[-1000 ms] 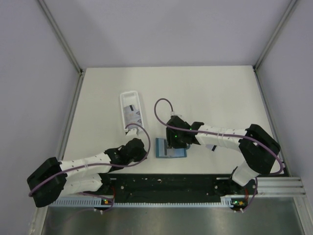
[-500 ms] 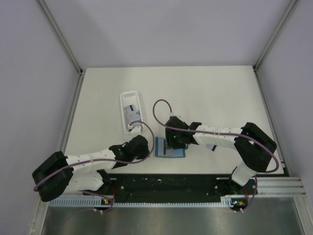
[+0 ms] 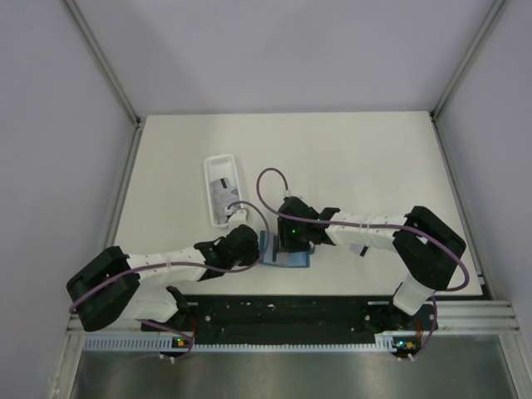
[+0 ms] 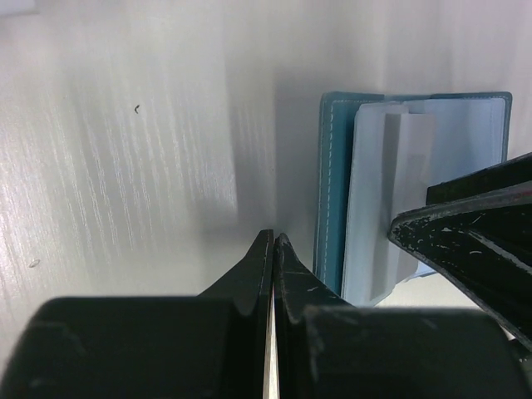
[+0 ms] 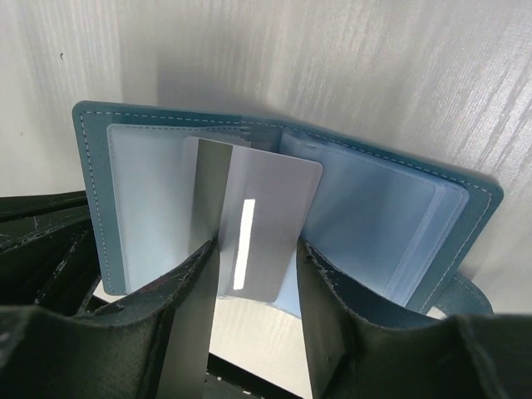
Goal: Put the credit cards into the card holder
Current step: Insert the credit card into the card holder.
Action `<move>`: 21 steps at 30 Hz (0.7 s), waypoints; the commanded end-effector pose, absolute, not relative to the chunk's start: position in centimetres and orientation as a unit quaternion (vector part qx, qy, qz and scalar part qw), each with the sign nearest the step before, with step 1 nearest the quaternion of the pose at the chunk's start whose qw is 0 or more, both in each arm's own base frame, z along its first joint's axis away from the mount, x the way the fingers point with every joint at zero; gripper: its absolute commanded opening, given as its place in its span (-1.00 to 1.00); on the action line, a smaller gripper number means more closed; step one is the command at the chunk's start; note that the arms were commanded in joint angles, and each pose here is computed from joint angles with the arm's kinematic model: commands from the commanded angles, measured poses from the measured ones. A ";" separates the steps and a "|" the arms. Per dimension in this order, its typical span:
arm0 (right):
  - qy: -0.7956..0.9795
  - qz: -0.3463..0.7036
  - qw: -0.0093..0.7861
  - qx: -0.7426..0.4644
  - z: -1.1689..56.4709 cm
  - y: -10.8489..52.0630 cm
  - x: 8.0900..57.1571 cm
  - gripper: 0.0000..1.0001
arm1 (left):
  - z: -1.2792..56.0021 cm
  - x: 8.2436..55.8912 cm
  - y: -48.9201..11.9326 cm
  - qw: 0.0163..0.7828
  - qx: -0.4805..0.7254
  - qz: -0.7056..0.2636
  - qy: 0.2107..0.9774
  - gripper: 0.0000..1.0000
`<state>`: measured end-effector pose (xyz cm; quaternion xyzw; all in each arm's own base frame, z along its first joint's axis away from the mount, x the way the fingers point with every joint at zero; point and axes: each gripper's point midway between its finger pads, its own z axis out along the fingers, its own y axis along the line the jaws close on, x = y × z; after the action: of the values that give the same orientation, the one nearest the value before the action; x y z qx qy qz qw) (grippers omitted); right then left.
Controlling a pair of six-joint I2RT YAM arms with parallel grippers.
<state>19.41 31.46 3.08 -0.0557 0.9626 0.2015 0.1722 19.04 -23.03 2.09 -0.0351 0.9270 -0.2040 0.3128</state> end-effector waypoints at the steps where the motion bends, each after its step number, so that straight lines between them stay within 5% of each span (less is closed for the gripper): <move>1: 0.956 0.228 0.171 -0.071 3.4 33.3 19.5 -0.18 | 2.1 19.3 -23.4 0.311 -0.028 -0.206 0.927 -1.00; 21: 0.942 0.285 0.167 -0.056 3.6 35.4 19.4 -0.63 | 0.7 18.5 -22.2 0.298 -0.034 -0.195 0.934 -1.00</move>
<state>19.58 33.60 3.30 -0.0575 0.9525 0.2471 0.1682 19.23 -23.18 2.07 -0.0345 0.9258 -0.2101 0.3124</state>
